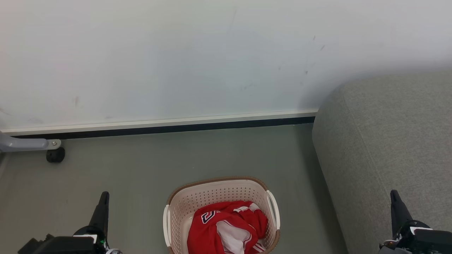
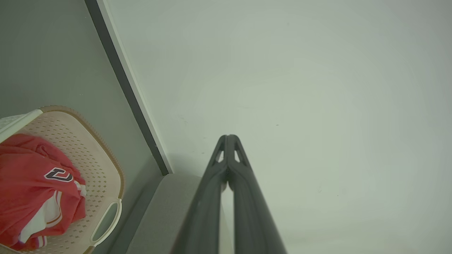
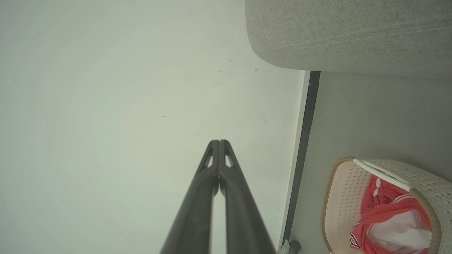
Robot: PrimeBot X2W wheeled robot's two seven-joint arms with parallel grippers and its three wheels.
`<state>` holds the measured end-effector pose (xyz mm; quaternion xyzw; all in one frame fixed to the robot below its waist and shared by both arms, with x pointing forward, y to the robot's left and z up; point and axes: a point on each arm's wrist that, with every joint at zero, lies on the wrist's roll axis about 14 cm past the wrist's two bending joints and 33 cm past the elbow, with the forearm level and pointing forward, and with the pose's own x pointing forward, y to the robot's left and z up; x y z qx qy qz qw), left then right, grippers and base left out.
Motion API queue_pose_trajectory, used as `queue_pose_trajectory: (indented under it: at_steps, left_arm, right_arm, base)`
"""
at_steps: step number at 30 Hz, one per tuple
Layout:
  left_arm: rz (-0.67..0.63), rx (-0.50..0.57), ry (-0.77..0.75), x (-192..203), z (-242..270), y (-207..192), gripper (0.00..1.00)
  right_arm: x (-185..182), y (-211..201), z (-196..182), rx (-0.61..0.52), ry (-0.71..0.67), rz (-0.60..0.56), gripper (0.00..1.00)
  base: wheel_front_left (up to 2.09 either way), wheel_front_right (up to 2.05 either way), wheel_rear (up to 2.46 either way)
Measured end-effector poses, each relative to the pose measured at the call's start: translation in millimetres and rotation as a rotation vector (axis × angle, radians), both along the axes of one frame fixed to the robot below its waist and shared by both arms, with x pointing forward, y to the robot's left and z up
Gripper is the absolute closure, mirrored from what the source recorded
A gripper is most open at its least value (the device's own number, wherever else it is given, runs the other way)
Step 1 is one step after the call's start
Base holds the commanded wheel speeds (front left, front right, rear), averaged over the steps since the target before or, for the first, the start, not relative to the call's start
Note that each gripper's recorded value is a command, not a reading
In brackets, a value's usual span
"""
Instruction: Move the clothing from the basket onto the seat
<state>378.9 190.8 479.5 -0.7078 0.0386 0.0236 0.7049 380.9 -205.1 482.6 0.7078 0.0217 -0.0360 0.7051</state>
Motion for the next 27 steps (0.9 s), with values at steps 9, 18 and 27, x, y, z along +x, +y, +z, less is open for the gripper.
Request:
queue_pose_trajectory:
  at_steps: [9, 18, 27]
  left_arm:
    - [0.000, 0.000, 0.000, 0.0, 0.0, 0.0, 1.00]
    - [0.000, 0.000, 0.000, 0.0, 0.0, 0.0, 1.00]
    - [0.000, 0.000, 0.000, 0.0, 0.0, 0.0, 1.00]
  right_arm:
    - [0.0, 0.0, 0.0, 0.000, 0.000, 0.000, 1.00]
    - [0.0, 0.0, 0.0, 0.000, 0.000, 0.000, 1.00]
    - [0.0, 0.0, 0.0, 0.000, 0.000, 0.000, 1.00]
  base:
    - [0.00, 0.00, 0.00]
    - [0.00, 0.00, 0.00]
    - [0.00, 0.00, 0.00]
